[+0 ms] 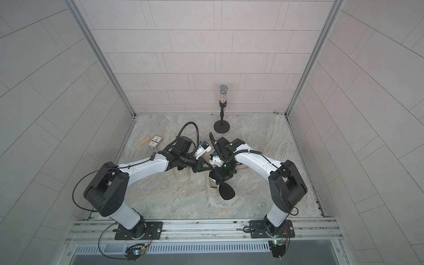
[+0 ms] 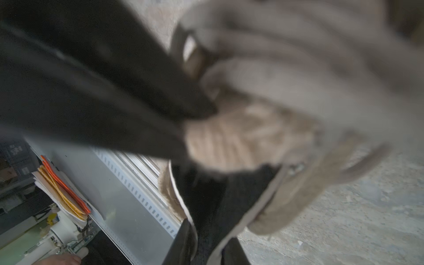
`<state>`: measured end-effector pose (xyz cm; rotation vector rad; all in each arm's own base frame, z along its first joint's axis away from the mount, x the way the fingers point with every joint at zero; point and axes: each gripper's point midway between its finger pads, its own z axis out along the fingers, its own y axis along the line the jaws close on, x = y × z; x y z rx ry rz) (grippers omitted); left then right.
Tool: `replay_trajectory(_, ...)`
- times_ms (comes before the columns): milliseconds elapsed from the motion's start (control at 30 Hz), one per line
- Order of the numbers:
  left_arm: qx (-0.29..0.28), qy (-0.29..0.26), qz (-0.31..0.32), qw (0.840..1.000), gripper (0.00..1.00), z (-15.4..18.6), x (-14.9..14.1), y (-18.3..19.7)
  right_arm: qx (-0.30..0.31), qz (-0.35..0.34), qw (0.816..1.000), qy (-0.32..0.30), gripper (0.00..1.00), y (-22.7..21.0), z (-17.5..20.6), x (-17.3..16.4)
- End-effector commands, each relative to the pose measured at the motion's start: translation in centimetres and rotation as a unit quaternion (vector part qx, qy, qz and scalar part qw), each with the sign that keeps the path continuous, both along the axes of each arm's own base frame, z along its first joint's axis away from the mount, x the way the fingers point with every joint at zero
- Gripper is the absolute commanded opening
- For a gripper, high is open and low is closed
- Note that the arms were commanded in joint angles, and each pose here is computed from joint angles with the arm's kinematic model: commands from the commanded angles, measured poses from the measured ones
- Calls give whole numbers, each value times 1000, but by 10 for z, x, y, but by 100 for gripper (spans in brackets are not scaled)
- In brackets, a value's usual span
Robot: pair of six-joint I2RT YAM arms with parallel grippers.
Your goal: Insert the insole into the shoe
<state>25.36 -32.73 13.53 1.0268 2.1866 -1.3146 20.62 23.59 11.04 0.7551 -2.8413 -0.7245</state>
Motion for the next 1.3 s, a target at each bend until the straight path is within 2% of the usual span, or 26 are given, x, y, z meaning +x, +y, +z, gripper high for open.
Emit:
replay_trajectory(0, -48, -28, -28, 998, 0, 30, -4, -10, 16, -48, 999, 0, 23, 7, 3, 21)
replay_trajectory(200, -40, -12, -20, 999, 0, 26, -1, -11, 26, -120, 992, 23, 23, 16, -2, 31)
replay_trajectory(300, -38, -8, -23, 999, 0, 24, -2, -11, 43, -143, 989, 10, 23, 20, -2, 37)
replay_trajectory(700, -39, 2, -35, 999, 0, 21, -3, -14, 35, -89, 990, -107, 28, 23, -5, 89)
replay_trajectory(833, -25, 5, -26, 999, 0, 15, 0, -12, 39, -85, 986, -140, 38, 25, 0, 102)
replay_trajectory(967, -6, 8, -8, 1000, 0, 5, 8, -8, 38, -82, 986, -143, 57, 17, 7, 92)
replay_trajectory(1267, 5, 16, 8, 1000, 0, -4, 17, -3, 25, -124, 984, -129, 60, -24, 34, 67)
